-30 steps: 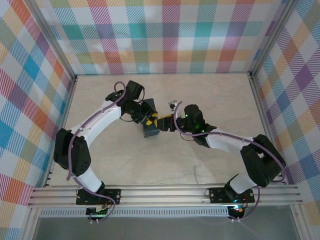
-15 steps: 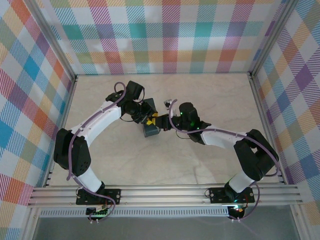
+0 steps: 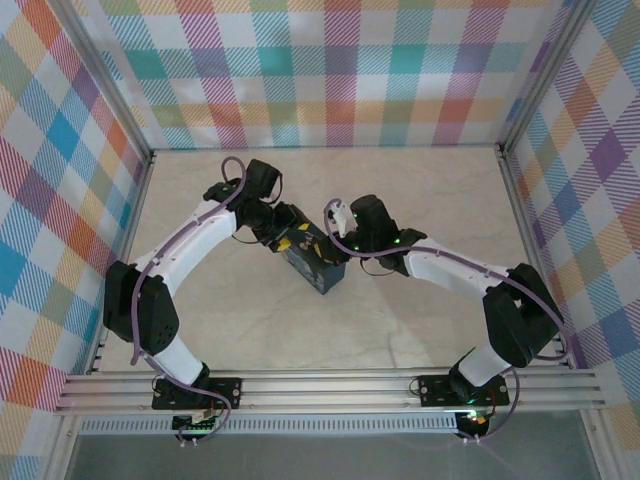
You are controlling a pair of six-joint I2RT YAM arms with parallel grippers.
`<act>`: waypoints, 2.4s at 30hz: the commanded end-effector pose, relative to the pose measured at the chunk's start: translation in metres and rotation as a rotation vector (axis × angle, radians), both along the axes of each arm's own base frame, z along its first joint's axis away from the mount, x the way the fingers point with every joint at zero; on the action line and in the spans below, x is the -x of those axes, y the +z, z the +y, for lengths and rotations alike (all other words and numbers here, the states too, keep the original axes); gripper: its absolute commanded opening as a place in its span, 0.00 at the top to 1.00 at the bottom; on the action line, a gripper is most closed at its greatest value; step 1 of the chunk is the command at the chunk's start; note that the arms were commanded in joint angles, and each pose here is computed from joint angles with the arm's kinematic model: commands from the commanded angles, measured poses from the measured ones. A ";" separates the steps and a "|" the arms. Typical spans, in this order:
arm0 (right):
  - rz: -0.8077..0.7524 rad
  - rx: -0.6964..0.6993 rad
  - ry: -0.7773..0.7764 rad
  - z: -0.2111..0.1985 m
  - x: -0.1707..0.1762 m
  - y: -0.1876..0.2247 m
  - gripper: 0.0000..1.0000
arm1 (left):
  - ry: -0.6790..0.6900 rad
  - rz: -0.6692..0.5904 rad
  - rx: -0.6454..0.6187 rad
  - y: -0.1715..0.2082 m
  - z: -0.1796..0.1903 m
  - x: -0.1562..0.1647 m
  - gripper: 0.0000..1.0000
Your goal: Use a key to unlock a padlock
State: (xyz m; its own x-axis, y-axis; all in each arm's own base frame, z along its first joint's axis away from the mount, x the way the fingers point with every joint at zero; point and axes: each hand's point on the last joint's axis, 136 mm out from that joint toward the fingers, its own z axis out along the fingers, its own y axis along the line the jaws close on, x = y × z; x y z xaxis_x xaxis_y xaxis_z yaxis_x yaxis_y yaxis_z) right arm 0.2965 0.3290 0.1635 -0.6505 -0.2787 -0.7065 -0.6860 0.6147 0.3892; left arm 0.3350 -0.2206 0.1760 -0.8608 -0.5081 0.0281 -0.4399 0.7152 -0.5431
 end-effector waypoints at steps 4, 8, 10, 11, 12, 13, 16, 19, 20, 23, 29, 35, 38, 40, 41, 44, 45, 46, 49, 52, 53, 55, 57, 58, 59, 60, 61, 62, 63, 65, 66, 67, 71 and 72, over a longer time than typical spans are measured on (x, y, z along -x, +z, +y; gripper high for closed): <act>-0.134 0.113 0.092 -0.016 0.007 0.040 0.93 | -0.118 -0.106 -0.138 0.003 0.019 -0.019 0.43; -0.090 0.125 0.079 -0.023 0.002 0.041 0.92 | -0.139 -0.120 -0.175 -0.016 0.019 -0.032 0.43; -0.023 0.072 0.074 -0.022 0.003 0.042 0.92 | -0.144 -0.131 -0.171 -0.022 0.016 -0.038 0.44; 0.012 0.043 0.060 -0.021 0.002 0.040 0.92 | -0.154 -0.134 -0.164 -0.025 0.013 -0.041 0.44; 0.047 0.018 0.046 -0.021 0.000 0.039 0.92 | -0.161 -0.134 -0.156 -0.028 0.010 -0.043 0.44; 0.092 -0.012 0.023 -0.023 -0.002 0.036 0.92 | -0.164 -0.133 -0.148 -0.030 0.008 -0.045 0.44; 0.247 -0.114 -0.057 -0.029 -0.013 0.024 0.92 | -0.175 -0.120 -0.144 -0.040 0.006 -0.044 0.46; 0.395 -0.211 -0.101 -0.032 -0.019 0.014 0.90 | -0.177 -0.121 -0.144 -0.043 0.007 -0.043 0.46; 0.437 -0.232 -0.111 -0.032 -0.019 0.011 0.89 | -0.181 -0.120 -0.144 -0.044 0.007 -0.042 0.46; 0.518 -0.275 -0.105 -0.027 -0.017 0.007 0.89 | -0.188 -0.125 -0.135 -0.044 0.005 -0.042 0.46; 0.630 -0.271 -0.135 -0.028 -0.015 0.001 0.70 | -0.195 -0.115 -0.142 -0.050 0.007 -0.038 0.46; 0.472 -0.087 -0.199 -0.056 -0.018 0.004 0.55 | -0.182 -0.111 -0.157 -0.053 0.010 -0.038 0.47; 0.363 0.000 -0.230 -0.072 -0.024 0.012 0.51 | -0.174 -0.105 -0.161 -0.055 0.011 -0.039 0.48; 0.294 0.043 -0.242 -0.079 -0.029 0.019 0.49 | -0.173 -0.102 -0.161 -0.056 0.011 -0.040 0.48; 0.255 0.052 -0.241 -0.082 -0.030 0.024 0.49 | -0.171 -0.100 -0.160 -0.056 0.011 -0.040 0.48; 0.135 0.064 -0.198 -0.078 -0.029 0.040 0.49 | -0.171 -0.096 -0.154 -0.056 0.009 -0.041 0.48; 0.100 0.078 -0.173 -0.074 -0.027 0.042 0.49 | -0.171 -0.095 -0.153 -0.056 0.009 -0.041 0.48; 0.063 0.102 -0.139 -0.069 -0.023 0.043 0.49 | -0.173 -0.095 -0.151 -0.056 0.008 -0.041 0.48; -0.006 0.191 -0.057 -0.055 -0.019 0.037 0.49 | -0.173 -0.091 -0.153 -0.057 0.009 -0.041 0.48; -0.048 0.255 0.001 -0.043 -0.020 0.028 0.49 | -0.173 -0.089 -0.151 -0.057 0.008 -0.041 0.48; -0.058 0.270 0.016 -0.039 -0.021 0.025 0.49 | -0.174 -0.089 -0.152 -0.057 0.009 -0.041 0.48; -0.074 0.300 0.021 -0.036 -0.025 0.020 0.49 | -0.172 -0.086 -0.151 -0.058 0.009 -0.040 0.49; -0.090 0.334 0.016 -0.036 -0.031 0.016 0.49 | -0.169 -0.089 -0.145 -0.057 0.008 -0.041 0.49; -0.095 0.351 0.009 -0.037 -0.034 0.012 0.49 | -0.170 -0.090 -0.144 -0.056 0.008 -0.041 0.49; -0.102 0.363 0.008 -0.037 -0.035 0.011 0.49 | -0.170 -0.089 -0.143 -0.056 0.008 -0.040 0.49; -0.106 0.368 0.004 -0.037 -0.037 0.010 0.48 | -0.170 -0.090 -0.143 -0.056 0.008 -0.040 0.49; -0.103 0.374 0.002 -0.037 -0.038 0.007 0.48 | -0.170 -0.092 -0.143 -0.055 0.008 -0.040 0.49; -0.120 0.389 0.027 -0.037 -0.037 0.005 0.48 | -0.172 -0.091 -0.143 -0.055 0.008 -0.040 0.49; -0.122 0.391 0.031 -0.037 -0.038 0.004 0.48 | -0.172 -0.090 -0.144 -0.055 0.008 -0.039 0.49; -0.113 0.391 0.043 -0.035 -0.037 0.001 0.48 | -0.172 -0.088 -0.146 -0.056 0.009 -0.038 0.49; -0.105 0.393 0.048 -0.035 -0.036 -0.002 0.48 | -0.170 -0.088 -0.146 -0.056 0.009 -0.038 0.49; -0.102 0.395 0.053 -0.034 -0.034 -0.004 0.48 | -0.171 -0.087 -0.145 -0.057 0.009 -0.038 0.49; -0.088 0.417 0.067 -0.032 -0.031 -0.015 0.49 | -0.170 -0.089 -0.140 -0.056 0.009 -0.038 0.49; -0.086 0.423 0.069 -0.032 -0.031 -0.018 0.49 | -0.170 -0.089 -0.141 -0.056 0.009 -0.038 0.49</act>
